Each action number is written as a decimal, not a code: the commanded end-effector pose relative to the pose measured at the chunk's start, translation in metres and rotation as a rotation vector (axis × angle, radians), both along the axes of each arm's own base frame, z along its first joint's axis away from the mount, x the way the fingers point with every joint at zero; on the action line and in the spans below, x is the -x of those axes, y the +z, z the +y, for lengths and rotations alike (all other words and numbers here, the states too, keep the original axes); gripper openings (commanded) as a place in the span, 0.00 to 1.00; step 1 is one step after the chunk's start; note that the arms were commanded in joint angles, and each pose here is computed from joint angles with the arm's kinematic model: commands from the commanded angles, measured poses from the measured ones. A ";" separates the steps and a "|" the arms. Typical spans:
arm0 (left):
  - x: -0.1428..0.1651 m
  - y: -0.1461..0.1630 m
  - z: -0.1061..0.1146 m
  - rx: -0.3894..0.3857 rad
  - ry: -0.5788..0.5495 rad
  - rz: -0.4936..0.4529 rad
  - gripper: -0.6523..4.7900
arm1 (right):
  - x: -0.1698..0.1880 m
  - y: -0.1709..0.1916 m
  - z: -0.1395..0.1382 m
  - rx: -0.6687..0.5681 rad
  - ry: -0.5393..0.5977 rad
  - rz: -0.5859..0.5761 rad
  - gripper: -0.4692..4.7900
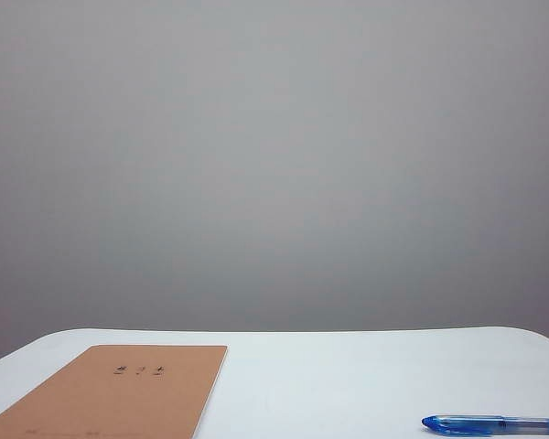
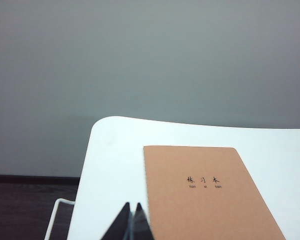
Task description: Pick up a pen on the table and place it on the notebook.
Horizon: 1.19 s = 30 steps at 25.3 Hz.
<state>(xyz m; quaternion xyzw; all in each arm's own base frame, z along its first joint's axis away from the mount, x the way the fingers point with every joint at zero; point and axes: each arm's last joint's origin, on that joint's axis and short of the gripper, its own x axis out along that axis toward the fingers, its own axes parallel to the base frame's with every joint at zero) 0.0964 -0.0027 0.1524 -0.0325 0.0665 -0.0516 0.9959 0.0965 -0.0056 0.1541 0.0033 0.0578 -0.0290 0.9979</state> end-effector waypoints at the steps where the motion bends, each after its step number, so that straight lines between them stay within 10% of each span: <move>1: 0.000 0.000 -0.001 0.008 -0.028 -0.002 0.11 | -0.001 0.001 0.000 -0.088 -0.006 -0.030 0.08; 16: 0.011 0.060 -0.003 0.208 -0.104 -0.179 0.11 | 0.000 0.022 0.006 -0.255 0.129 -0.224 0.08; 21: -0.002 0.088 -0.006 0.219 -0.209 -0.077 0.11 | 0.002 0.044 0.007 -0.261 -0.008 -0.233 0.08; 30: -0.046 0.155 -0.005 -0.002 -0.189 0.077 0.11 | -0.046 0.128 0.011 -0.073 0.041 -0.155 0.08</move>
